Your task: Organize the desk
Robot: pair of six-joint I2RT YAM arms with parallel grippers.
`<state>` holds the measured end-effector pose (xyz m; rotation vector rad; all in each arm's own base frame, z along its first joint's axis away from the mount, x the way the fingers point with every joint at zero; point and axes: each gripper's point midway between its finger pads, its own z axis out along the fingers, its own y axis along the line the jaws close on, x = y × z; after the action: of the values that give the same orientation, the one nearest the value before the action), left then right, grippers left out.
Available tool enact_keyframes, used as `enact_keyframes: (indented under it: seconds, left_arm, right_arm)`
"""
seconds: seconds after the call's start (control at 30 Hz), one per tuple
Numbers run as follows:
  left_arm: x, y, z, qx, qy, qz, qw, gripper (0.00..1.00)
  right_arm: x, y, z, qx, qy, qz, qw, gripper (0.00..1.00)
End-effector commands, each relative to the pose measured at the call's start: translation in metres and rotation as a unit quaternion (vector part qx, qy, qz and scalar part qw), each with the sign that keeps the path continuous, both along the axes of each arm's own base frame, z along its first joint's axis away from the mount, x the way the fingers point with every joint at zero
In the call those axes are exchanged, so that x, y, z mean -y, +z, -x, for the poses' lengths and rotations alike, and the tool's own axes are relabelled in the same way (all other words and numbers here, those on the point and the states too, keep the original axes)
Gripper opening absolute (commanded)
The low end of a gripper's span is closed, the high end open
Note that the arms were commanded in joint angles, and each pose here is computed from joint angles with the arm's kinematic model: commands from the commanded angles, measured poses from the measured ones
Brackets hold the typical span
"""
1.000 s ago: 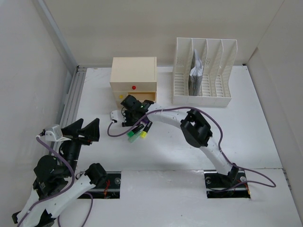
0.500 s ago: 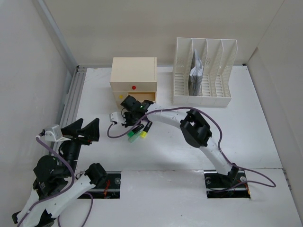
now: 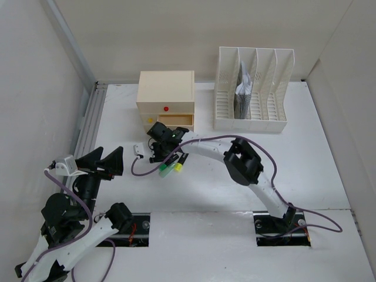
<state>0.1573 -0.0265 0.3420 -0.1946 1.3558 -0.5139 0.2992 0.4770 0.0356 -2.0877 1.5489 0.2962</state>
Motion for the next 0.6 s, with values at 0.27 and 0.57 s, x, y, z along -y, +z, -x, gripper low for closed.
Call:
enact_keyframes:
  seconds: [0.27, 0.57]
  left_arm:
    - [-0.018, 0.018, 0.017, 0.048, -0.004, 0.044, 0.998, 0.82]
    - [-0.016, 0.019, 0.017, 0.05, -0.008, 0.043, 0.998, 0.82]
  right_arm:
    - [-0.013, 0.083, -0.04, 0.13, -0.058, -0.061, 0.988, 0.18]
    - [-0.021, 0.059, -0.068, 0.177, -0.087, -0.045, 0.979, 0.0]
